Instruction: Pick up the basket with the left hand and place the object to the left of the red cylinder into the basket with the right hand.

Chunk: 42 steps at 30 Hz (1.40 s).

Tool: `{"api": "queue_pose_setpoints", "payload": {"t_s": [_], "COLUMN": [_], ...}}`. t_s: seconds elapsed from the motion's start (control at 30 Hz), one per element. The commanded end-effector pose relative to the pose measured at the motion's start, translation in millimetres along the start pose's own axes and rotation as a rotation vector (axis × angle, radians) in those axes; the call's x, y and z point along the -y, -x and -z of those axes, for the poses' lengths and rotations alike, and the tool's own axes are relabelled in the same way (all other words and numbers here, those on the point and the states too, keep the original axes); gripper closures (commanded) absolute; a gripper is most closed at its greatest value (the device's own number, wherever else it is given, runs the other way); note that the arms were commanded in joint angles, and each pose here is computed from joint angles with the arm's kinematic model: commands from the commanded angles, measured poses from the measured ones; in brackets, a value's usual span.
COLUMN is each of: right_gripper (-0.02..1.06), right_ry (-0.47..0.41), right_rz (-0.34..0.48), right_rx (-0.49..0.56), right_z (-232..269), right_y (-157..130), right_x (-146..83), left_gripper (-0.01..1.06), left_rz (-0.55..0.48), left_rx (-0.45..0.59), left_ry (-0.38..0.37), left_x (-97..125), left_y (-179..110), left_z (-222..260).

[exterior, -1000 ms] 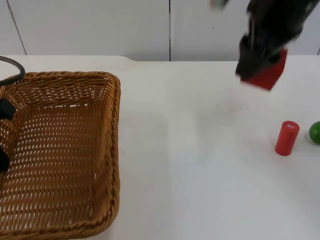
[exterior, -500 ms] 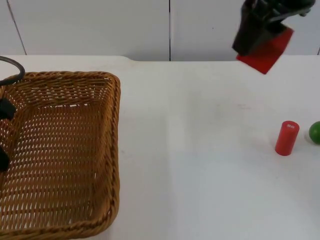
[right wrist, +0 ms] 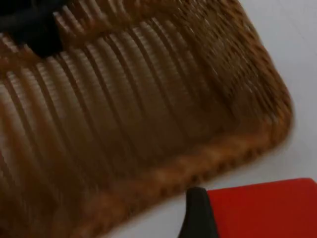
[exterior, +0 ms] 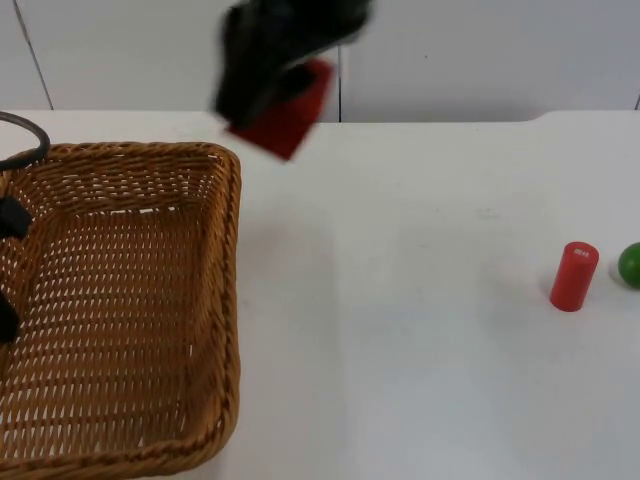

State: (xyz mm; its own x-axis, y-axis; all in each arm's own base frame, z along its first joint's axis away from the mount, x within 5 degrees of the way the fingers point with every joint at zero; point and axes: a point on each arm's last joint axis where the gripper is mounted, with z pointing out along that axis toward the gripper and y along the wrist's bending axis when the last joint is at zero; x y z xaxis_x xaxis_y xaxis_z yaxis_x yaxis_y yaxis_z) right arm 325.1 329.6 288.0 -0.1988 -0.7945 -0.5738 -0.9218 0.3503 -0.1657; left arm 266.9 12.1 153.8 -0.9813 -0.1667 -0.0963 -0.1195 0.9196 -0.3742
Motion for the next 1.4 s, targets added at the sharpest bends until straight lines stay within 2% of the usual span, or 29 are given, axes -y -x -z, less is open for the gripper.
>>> {"api": "queue_pose_setpoints", "payload": {"t_s": [0.0,0.23,0.3,0.4,0.43,0.53,0.57,0.6,0.63,0.7,0.8,0.9,0.93,0.97,1.03,1.1,1.23,1.33,1.37], "right_gripper": [1.04,1.04,0.99,0.76,0.76,0.41,0.33,0.33,0.26,0.19,0.17,0.17,0.17,0.17,0.17,0.17,0.17,0.17,0.17], "right_ry": [0.032,0.091,0.092,0.123,0.123,0.131,0.130,0.130,0.127,0.119,0.100,0.073,0.061,0.061,0.050,0.056,0.026,-0.021,-0.051], "right_rz": [0.004,-0.066,-0.071,-0.092,-0.092,-0.098,-0.097,-0.097,-0.096,-0.091,-0.083,-0.082,-0.128,-0.128,-0.167,-0.214,-0.272,-0.303,-0.330], "right_rx": [0.048,0.113,0.111,0.078,0.078,0.058,0.060,0.060,0.070,0.087,0.109,0.131,0.137,0.137,0.140,0.151,0.176,0.198,0.193], "right_z": [-32.5,-78.8,-92.4,-109.8,-109.8,-114.3,-113.1,-113.1,-108.2,-95.7,-74.3,-31.6,-7.4,-7.4,28.1,58.1,96.6,120.7,130.9], "right_y": [19.7,27.2,24.1,15.6,15.6,12.2,12.9,12.9,15.4,20.7,27.0,33.7,33.0,33.0,28.9,20.3,1.7,-14.6,-31.7], "right_x": [-8.8,-10.2,-12.1,-15.5,-15.5,-16.5,-16.4,-16.4,-15.8,-13.8,-7.5,5.2,16.6,16.6,31.6,46.2,56.8,56.8,54.8], "left_gripper": [1.05,1.05,1.05,1.05,1.05,1.05,1.05,1.05,1.05,1.05,1.05,1.05,1.05,1.05,1.05,1.05,1.05,1.05,1.05], "left_rz": [0.016,0.021,0.021,0.022,0.022,0.020,0.018,0.018,0.018,0.013,0.014,0.009,0.009,0.009,0.009,0.008,0.010,0.010,0.010], "left_rx": [0.008,0.010,0.010,0.009,0.009,0.006,0.006,0.006,0.006,0.004,0.006,0.005,0.003,0.003,0.003,0.005,0.008,0.008,0.008], "left_ry": [-0.022,-0.026,-0.026,-0.028,-0.028,-0.033,-0.036,-0.036,-0.036,-0.037,-0.040,-0.043,-0.044,-0.044,-0.044,-0.044,-0.044,-0.044,-0.044], "left_x": [2.3,2.7,2.7,2.9,2.9,3.3,3.6,3.6,3.6,3.7,4.0,4.3,4.3,4.3,4.3,4.3,4.4,4.4,4.4], "left_y": [-0.8,-0.6,-0.6,-0.7,-0.7,-1.0,-0.9,-0.9,-0.9,-1.1,-1.0,-1.1,-1.3,-1.3,-1.3,-1.1,-0.8,-0.8,-0.8], "left_z": [2.3,2.3,2.3,2.3,2.3,2.3,2.3,2.3,2.3,2.3,2.3,2.3,2.3,2.3,2.3,2.3,2.4,2.4,2.4]}}
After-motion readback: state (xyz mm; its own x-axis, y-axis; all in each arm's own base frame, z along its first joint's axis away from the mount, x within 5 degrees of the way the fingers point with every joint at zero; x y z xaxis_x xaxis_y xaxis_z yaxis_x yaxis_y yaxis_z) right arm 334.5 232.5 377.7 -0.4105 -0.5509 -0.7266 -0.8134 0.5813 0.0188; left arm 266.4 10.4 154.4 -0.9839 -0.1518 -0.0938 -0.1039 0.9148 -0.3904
